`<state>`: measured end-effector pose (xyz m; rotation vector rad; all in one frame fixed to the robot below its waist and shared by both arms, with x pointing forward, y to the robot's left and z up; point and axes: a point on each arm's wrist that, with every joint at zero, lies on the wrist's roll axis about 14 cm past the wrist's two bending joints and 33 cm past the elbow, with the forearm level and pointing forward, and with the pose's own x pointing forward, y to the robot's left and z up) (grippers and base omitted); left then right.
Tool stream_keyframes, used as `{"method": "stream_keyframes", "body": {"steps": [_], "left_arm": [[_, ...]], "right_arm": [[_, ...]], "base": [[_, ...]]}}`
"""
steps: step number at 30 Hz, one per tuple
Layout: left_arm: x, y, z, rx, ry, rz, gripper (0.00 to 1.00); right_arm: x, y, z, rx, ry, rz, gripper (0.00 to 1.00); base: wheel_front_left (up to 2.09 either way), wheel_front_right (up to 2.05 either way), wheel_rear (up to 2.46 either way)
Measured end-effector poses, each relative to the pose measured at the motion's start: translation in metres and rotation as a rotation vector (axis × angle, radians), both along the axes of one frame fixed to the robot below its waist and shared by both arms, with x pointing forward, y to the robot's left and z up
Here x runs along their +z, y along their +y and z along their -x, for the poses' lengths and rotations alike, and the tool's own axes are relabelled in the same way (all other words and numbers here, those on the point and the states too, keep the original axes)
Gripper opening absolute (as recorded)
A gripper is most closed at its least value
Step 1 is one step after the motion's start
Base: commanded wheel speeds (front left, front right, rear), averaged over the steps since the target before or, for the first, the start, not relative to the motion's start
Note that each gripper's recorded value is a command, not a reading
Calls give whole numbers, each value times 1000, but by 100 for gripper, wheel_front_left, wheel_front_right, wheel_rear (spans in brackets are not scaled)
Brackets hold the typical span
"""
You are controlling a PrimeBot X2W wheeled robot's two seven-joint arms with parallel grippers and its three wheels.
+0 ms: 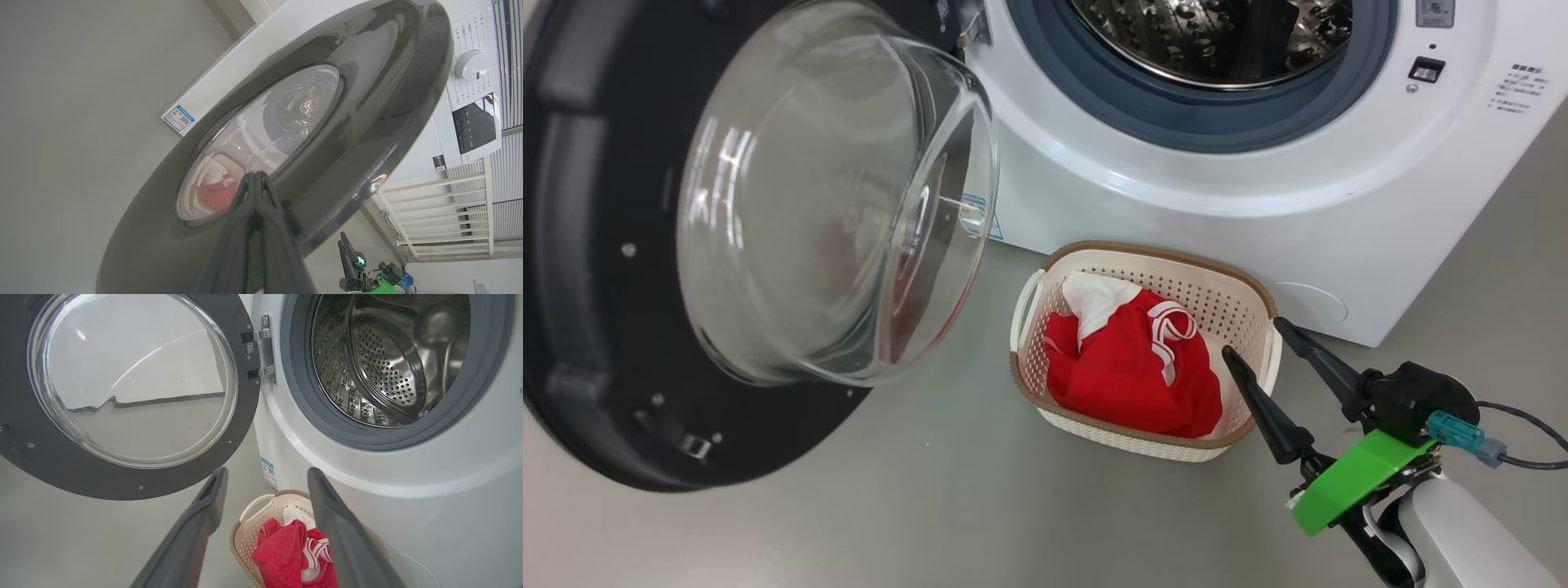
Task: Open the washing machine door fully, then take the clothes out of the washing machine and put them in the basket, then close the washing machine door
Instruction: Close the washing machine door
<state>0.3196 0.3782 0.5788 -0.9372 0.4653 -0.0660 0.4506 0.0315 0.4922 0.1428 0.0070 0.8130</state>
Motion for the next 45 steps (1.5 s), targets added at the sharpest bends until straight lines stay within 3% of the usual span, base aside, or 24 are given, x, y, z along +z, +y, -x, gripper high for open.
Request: {"method": "stream_keyframes", "body": {"steps": [12,33,45], "left_arm": [[8,-72,-1,-287,-35,-3,0],[20,-225,-46,-783,-156,46,0],[25,-283,-83,-930,-204,76,0]], "right_arm": [[3,-20,-1,-59,-1,-8,100],[6,-83,-3,-248,-1,-24,100],[4,-128,1,-383,7,-24,100]], "base": [[0,0,0],[0,0,0],[0,0,0]]}}
